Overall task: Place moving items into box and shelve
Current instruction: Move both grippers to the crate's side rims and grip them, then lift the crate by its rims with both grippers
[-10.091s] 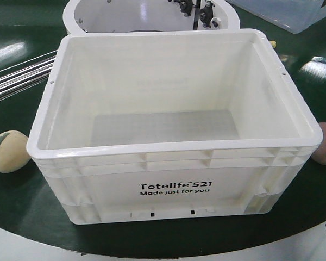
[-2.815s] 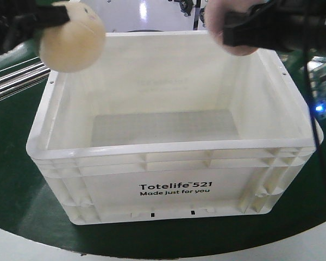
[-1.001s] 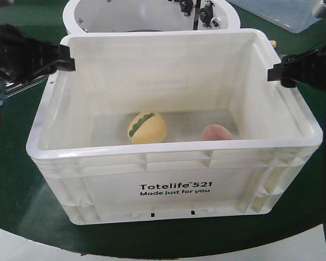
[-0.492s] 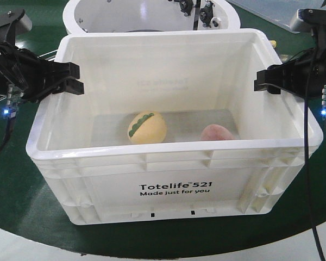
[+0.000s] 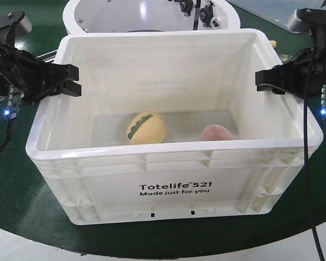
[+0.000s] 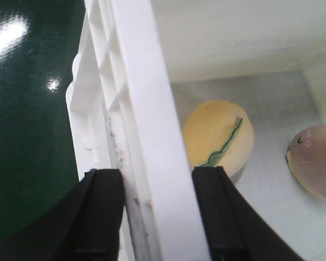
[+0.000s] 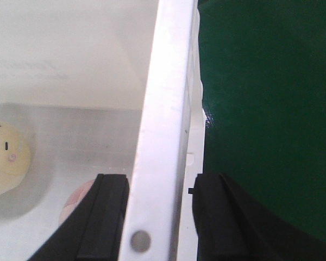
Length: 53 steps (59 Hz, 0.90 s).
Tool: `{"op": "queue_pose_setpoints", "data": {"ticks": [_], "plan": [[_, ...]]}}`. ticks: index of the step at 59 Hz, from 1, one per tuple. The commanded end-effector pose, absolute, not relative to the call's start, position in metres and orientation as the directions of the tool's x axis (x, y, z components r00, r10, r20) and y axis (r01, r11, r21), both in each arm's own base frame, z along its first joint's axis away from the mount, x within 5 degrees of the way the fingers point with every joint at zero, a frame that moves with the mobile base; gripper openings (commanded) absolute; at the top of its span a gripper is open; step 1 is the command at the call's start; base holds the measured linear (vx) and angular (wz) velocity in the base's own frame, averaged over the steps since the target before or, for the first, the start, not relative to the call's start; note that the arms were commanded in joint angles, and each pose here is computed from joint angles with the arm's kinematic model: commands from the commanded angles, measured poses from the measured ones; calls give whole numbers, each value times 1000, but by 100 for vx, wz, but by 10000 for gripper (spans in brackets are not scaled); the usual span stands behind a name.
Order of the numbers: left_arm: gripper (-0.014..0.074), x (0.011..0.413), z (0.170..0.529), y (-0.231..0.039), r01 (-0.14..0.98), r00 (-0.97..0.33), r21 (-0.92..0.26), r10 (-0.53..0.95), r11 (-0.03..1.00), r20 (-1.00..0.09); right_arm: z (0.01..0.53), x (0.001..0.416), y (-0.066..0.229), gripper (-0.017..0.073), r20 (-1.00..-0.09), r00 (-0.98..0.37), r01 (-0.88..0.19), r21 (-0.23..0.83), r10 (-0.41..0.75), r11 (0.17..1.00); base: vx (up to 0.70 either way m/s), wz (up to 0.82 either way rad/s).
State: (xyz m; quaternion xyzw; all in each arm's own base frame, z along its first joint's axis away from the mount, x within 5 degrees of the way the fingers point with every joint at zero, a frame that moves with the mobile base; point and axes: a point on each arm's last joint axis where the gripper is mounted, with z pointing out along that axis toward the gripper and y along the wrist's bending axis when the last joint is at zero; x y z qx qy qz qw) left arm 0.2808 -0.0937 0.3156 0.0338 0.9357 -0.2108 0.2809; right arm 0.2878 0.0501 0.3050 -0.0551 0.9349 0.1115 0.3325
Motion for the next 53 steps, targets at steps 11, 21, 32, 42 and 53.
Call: {"op": "queue_pose_setpoints", "data": {"ticks": [11,21,32,42,53], "plan": [[-8,280,349,-98,212,-770,-431,-122,877,-627,341,282,48,-6,-769,-638,-165,192,43,967,0,0],[-8,281,370,-100,241,-741,-436,-125,867,-660,357,268,46,-6,-804,-592,-177,185,45,967,0,0],[-8,279,393,-102,276,-733,-451,-118,849,-670,376,252,44,-6,-847,-528,-189,179,54,966,0,0],[-7,270,413,-100,306,-690,-446,-127,841,-713,390,238,43,-5,-875,-481,-198,175,60,964,0,0],[-6,252,432,-95,333,-633,-438,-146,835,-760,401,227,41,-5,-898,-434,-204,171,67,964,0,0]]}}
